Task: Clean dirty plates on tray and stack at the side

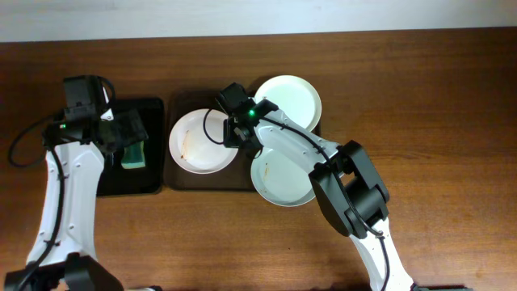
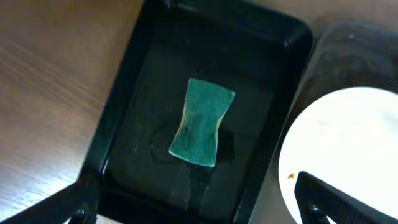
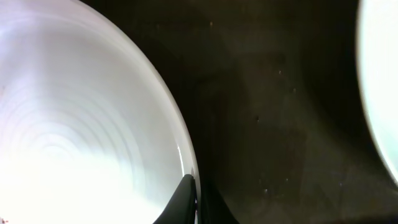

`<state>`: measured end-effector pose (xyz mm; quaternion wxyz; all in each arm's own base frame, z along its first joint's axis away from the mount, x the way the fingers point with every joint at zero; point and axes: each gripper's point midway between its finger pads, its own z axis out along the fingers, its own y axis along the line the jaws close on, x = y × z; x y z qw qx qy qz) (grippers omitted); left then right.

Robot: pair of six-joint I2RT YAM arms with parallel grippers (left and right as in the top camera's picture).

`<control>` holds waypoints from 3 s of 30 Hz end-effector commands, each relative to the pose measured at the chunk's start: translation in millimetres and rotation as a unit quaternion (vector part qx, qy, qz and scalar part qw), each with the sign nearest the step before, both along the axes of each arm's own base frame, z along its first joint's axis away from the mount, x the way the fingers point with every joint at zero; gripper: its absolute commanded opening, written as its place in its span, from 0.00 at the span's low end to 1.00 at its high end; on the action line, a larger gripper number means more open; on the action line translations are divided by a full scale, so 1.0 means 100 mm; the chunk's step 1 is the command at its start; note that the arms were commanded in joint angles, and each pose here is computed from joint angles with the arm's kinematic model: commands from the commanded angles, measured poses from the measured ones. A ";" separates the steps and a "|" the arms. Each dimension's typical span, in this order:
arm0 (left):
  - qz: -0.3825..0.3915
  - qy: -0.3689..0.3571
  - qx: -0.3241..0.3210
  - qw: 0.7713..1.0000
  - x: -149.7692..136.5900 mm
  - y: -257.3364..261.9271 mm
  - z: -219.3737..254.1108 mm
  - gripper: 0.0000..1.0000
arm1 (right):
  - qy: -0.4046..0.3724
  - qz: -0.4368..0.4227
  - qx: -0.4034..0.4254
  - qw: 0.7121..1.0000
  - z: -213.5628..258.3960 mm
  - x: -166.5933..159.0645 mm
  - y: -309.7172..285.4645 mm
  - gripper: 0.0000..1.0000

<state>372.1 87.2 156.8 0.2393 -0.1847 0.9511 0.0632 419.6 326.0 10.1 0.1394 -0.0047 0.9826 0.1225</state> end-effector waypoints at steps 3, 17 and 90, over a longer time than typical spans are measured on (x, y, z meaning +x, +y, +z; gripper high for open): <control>-0.022 0.030 0.000 0.999 0.29 0.05 -0.56 0.60 | 0.005 0.009 -0.014 1.000 -0.08 -0.05 0.00 0.04; -0.071 0.126 -0.004 0.990 0.18 0.02 -1.24 0.47 | 0.001 0.016 -0.015 1.000 -0.07 -0.04 0.01 0.04; -0.227 0.146 -0.037 0.962 0.90 -1.40 -1.53 0.01 | 0.053 0.081 0.099 0.990 0.03 0.01 0.00 0.04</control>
